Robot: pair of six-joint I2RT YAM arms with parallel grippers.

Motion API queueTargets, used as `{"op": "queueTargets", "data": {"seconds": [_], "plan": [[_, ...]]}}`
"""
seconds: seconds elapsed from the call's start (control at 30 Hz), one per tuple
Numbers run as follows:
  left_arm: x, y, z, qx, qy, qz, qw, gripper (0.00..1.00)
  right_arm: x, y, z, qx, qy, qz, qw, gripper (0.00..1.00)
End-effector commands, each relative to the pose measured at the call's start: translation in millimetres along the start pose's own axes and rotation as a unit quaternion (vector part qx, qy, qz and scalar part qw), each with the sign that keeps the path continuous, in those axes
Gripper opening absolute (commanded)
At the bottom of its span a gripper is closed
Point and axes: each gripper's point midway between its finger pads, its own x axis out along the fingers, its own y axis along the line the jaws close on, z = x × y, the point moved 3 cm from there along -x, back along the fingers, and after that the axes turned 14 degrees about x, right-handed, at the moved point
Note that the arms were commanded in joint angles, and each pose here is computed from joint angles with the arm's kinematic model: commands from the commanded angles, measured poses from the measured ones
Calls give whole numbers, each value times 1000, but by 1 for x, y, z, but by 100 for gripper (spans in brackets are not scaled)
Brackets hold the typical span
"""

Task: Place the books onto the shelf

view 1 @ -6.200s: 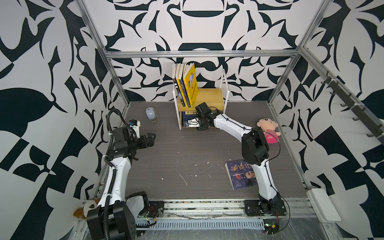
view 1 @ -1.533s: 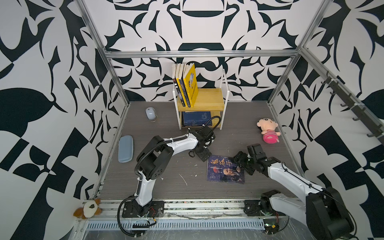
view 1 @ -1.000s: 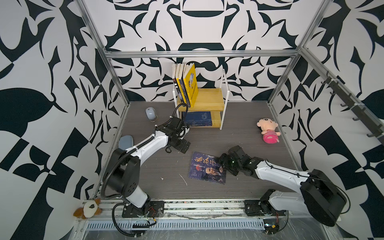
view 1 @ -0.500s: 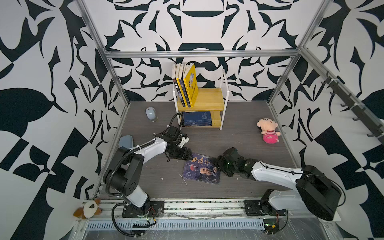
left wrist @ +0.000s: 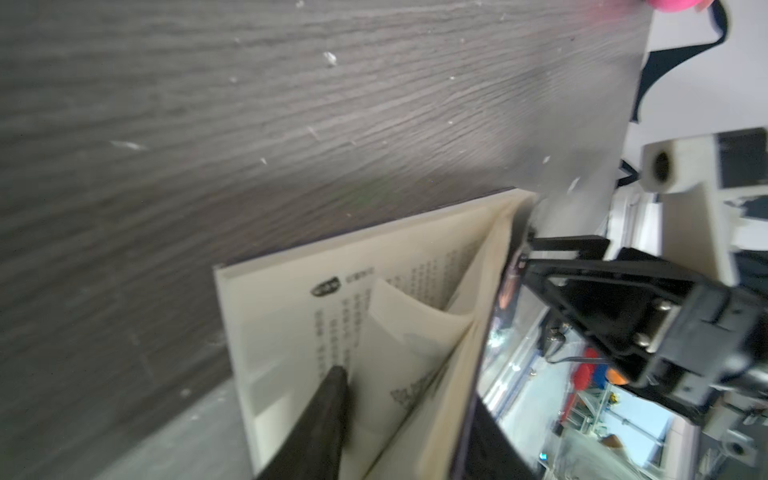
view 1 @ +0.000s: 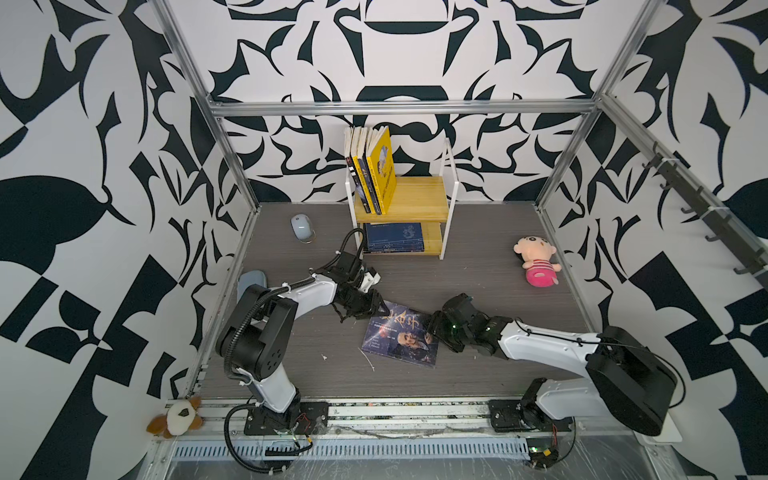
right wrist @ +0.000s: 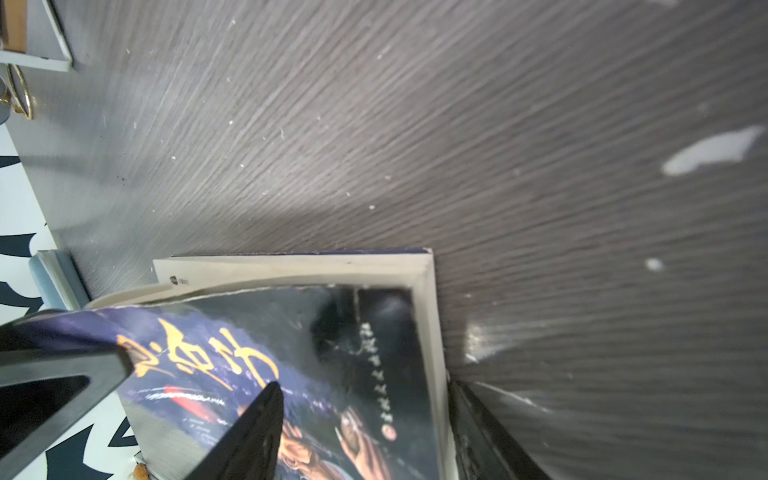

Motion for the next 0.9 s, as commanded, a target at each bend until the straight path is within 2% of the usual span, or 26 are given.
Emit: {"op": "queueTargets", "data": {"seconds": [0.0, 0.1, 0.17, 0.23, 0.33, 0.47, 0.53, 0.57, 0.63, 0.77, 0.8, 0.87], "plan": [[-7, -24, 3, 11, -10, -59, 998, 28, 5, -15, -3, -20, 5, -41, 999, 67], [-13, -19, 6, 6, -18, -43, 999, 11, -1, -9, 0, -43, -4, -45, 998, 68], [-19, -13, 9, 0, -29, -28, 999, 0, -11, -8, 7, -80, -27, -59, 995, 72], [-24, -9, 12, -7, -38, -22, 999, 0, -27, -6, 18, -134, -62, -81, 986, 78], [-30, -7, 17, -18, -49, -21, 998, 0, -55, 3, 35, -223, -121, -103, 962, 82], [-34, -7, 18, -16, -51, -20, 998, 0, -72, 31, 27, -355, -150, -62, 921, 81], [-36, -5, 17, -20, -53, -21, 998, 0, -75, 49, 13, -427, -163, -37, 889, 81], [-37, -6, 17, -22, -54, -24, 998, 0, -77, 59, 4, -469, -175, -23, 865, 81], [-39, -7, 18, -25, -57, -29, 998, 0, -78, 74, -15, -551, -201, 2, 810, 80], [-41, -8, 20, -22, -58, -32, 998, 0, -76, 92, -65, -700, -231, 65, 673, 78], [-41, -7, 19, -24, -57, -32, 998, 0, -73, 93, -72, -724, -236, 69, 644, 78], [-41, -7, 19, -25, -57, -32, 998, 0, -66, 94, -81, -755, -236, 63, 609, 76]]}}
